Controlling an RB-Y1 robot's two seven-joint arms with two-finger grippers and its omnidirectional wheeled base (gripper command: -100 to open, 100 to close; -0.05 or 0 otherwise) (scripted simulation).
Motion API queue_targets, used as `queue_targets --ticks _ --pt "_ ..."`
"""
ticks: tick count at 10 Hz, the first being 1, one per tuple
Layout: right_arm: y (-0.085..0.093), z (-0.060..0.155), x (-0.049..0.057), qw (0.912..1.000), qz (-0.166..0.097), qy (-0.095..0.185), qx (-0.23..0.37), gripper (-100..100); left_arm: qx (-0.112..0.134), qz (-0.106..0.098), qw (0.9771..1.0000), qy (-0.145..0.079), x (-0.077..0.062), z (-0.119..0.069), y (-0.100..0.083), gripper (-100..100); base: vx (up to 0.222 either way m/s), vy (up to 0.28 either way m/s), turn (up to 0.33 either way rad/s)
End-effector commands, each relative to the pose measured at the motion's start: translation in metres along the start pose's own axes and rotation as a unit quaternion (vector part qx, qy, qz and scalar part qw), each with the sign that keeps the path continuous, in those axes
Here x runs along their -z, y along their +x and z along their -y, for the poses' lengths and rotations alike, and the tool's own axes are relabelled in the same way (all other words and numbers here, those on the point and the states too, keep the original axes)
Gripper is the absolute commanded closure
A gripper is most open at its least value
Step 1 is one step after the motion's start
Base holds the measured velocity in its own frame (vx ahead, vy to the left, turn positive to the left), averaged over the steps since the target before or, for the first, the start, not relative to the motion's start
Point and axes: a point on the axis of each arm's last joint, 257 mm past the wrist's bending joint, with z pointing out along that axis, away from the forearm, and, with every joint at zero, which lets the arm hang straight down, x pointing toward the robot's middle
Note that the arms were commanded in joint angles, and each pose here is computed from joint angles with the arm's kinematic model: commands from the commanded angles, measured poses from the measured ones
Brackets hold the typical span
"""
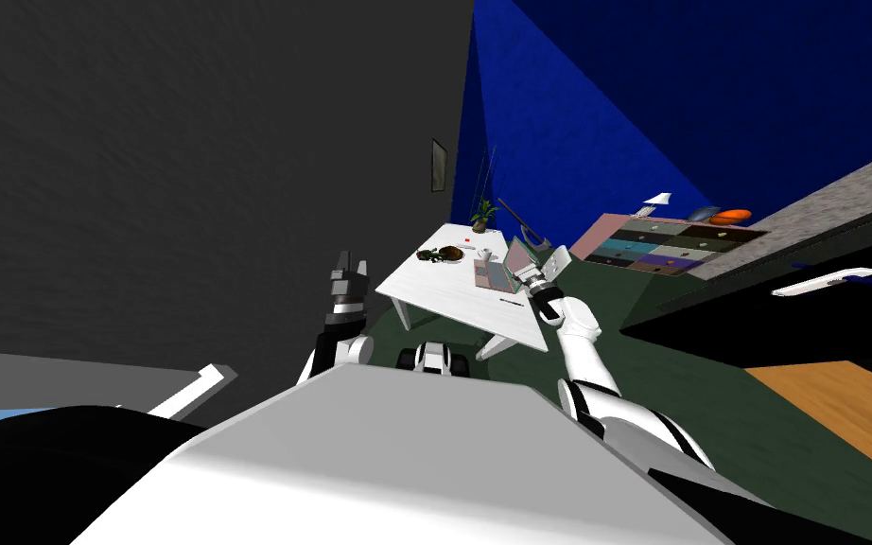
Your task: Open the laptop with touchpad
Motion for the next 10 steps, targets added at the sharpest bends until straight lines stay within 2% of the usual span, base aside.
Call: queue_targets --ticks 1,2,4,5,6,7,8,10 --pt "0.025 0.014 0.027 0.9997 -0.026 0.005 0.002 -100 0.0 0.0 1.0 0.0 0.0 0.0 0.0 0 -0.004 0.023 0.407" --pt "0.033 0.019 0.031 0.9993 -0.036 0.007 0.009 -100 0.0 0.0 1.0 0.0 0.0 0.0 0.0 0 -0.002 0.014 0.193" --pt "0.041 0.04 0.038 0.9985 -0.047 0.026 0.014 -100 0.0 0.0 1.0 0.0 0.0 0.0 0.0 0 0.001 0.007 -0.045" --pt "0.052 0.037 0.056 0.9981 -0.058 0.015 0.013 -100 0.0 0.0 1.0 0.0 0.0 0.0 0.0 0 -0.001 0.022 0.322" --pt "0.062 0.049 0.065 0.9969 -0.072 0.025 0.02 -100 0.0 0.0 1.0 0.0 0.0 0.0 0.0 0 -0.001 0.016 0.259" --pt "0.069 0.062 0.071 0.9957 -0.081 0.038 0.025 -100 0.0 0.0 1.0 0.0 0.0 0.0 0.0 0 -0.001 0.007 0.0" --pt "0.069 0.062 0.071 0.9957 -0.081 0.038 0.025 -100 0.0 0.0 1.0 0.0 0.0 0.0 0.0 0 0.0 0.005 -0.032" --pt "0.09 0.075 0.102 0.9927 -0.11 0.039 0.031 -100 0.0 0.0 1.0 0.0 0.0 0.0 0.0 0 0.0 0.017 0.284"
